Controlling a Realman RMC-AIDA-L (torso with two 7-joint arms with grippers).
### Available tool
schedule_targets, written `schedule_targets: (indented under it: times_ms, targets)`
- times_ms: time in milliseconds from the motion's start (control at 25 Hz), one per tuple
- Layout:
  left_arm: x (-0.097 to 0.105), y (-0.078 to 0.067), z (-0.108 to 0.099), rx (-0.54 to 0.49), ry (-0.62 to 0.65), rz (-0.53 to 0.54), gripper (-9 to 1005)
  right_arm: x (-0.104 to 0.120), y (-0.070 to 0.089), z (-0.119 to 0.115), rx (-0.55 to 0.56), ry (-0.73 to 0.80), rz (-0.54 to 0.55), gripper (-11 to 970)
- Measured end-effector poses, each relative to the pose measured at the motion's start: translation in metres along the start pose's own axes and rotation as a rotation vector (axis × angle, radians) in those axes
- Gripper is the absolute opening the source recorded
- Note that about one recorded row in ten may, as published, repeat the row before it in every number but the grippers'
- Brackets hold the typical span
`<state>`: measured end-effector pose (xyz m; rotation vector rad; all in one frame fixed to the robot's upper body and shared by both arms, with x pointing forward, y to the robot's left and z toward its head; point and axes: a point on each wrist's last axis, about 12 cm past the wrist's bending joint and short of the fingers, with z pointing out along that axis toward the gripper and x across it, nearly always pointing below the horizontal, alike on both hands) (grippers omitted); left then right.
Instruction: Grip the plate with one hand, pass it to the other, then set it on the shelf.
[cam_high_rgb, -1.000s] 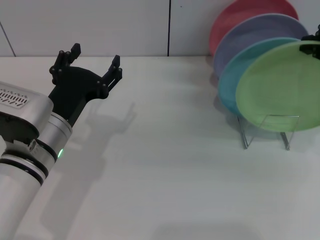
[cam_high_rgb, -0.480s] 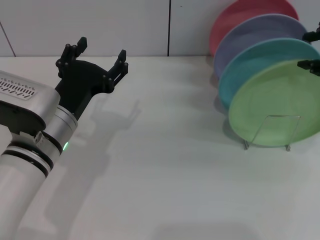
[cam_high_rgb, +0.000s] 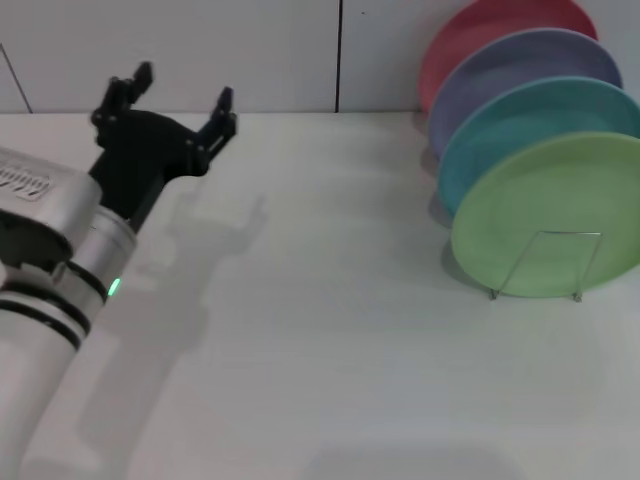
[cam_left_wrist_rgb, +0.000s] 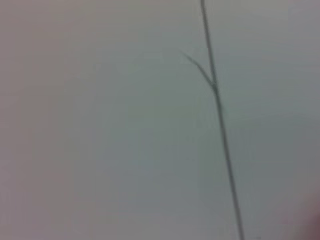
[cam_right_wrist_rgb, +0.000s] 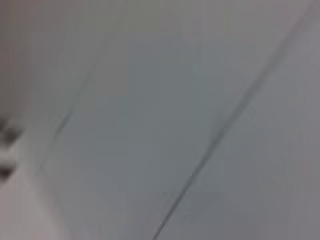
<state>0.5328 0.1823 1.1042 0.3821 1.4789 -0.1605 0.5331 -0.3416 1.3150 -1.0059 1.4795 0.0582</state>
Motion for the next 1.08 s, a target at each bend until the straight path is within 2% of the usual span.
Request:
schedule_targets:
  times_ms: [120,200,240,280,320,440,520,560,600,720,880,1080]
  targets:
    - [0.002,0.011,-0.008,-0.055,-0.035,0.0,868,0.039,-0.009,-0.034,0.162,-0.187,0.141,694]
    - [0.002,0.011,-0.008,-0.055,-0.035,0.0,868,0.081,-0.002,-0.062,0.304,-0.363,0.234,692]
    - [0.005,0.019,-0.014,-0.096,-0.053,-0.003,868,0.098,0.004,-0.072,0.371,-0.423,0.262,692]
    - [0.005,0.019,-0.014,-0.096,-0.053,-0.003,868,0.119,0.013,-0.084,0.466,-0.513,0.3,692]
    - [0.014,0.033,-0.029,-0.179,-0.107,0.006,868,0.135,0.021,-0.095,0.561,-0.576,0.311,693]
    - [0.022,0.04,-0.037,-0.223,-0.129,0.002,868,0.186,0.059,-0.116,0.866,-0.644,0.376,693]
    - [0.022,0.04,-0.037,-0.223,-0.129,0.002,868,0.203,0.077,-0.121,0.994,-0.62,0.398,693]
    - [0.038,0.053,-0.049,-0.293,-0.14,-0.053,868,0.211,0.087,-0.122,1.071,-0.598,0.399,693]
    - [0.049,0.062,-0.055,-0.32,-0.133,-0.074,868,0.218,0.095,-0.121,1.132,-0.577,0.406,693]
    - [0.067,0.079,-0.065,-0.359,-0.135,-0.098,868,0.238,0.112,-0.108,1.278,-0.462,0.463,693]
    - [0.083,0.094,-0.071,-0.372,-0.099,-0.113,868,0.25,0.111,-0.095,1.346,-0.373,0.527,693]
    - [0.087,0.098,-0.074,-0.378,-0.075,-0.064,868,0.255,0.109,-0.081,1.361,-0.321,0.57,693]
